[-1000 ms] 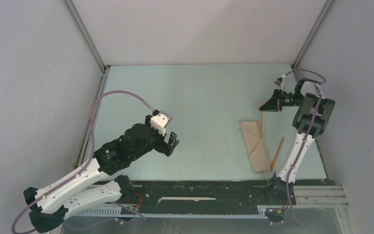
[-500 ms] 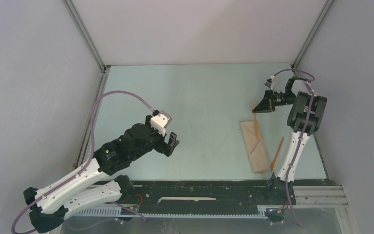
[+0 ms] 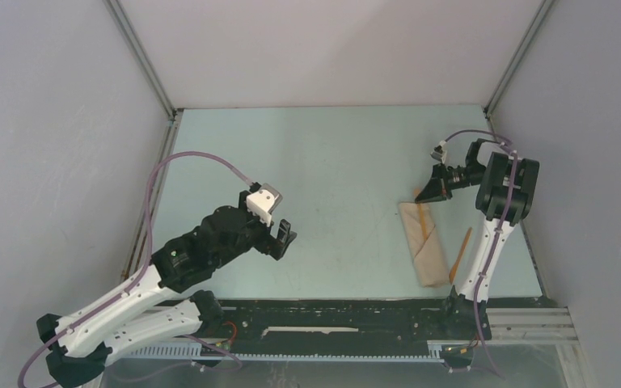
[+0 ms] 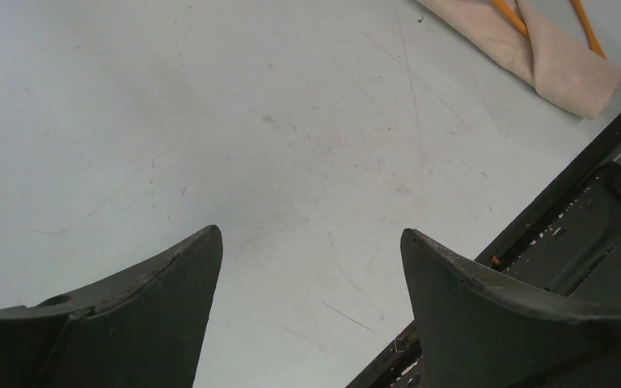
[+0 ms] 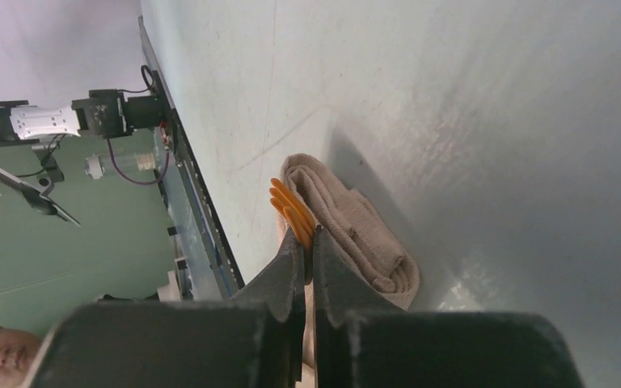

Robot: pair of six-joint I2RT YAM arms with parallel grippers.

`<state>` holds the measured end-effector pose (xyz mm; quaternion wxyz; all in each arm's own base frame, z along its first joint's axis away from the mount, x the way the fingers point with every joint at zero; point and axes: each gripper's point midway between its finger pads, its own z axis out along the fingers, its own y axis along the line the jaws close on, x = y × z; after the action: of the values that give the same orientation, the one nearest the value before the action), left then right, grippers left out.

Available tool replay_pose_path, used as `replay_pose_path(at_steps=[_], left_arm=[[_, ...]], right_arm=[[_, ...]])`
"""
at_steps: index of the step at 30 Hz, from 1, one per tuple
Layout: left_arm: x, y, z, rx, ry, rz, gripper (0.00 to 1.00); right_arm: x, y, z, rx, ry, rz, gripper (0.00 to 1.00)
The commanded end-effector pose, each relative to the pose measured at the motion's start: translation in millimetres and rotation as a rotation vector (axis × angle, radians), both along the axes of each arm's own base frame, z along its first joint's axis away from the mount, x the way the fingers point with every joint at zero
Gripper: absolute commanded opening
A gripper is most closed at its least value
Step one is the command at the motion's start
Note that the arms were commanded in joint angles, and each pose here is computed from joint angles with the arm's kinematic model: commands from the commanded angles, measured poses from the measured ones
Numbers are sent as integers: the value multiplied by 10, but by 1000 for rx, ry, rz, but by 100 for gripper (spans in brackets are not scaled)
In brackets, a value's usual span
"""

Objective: Fold the napkin into a case and place the utensils inside
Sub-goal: Insert the fork into the folded napkin.

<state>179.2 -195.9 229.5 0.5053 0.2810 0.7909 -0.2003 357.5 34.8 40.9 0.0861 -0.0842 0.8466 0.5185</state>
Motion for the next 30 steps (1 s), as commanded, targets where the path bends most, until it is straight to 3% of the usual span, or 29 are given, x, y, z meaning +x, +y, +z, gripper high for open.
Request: replay_pose_path(at_steps=[1,15,30], left_arm=[[3,10,84,-22,-30,-3,89],[-31,19,134,-42,-42,-12,89],[-26,2,117,-36,-38,-14,89]], right_arm=[[5,15,262,-18,-125,19,0],[-258,112,173,-48,-100,46,2],[-52,22,381,-55,-178,-19,1]])
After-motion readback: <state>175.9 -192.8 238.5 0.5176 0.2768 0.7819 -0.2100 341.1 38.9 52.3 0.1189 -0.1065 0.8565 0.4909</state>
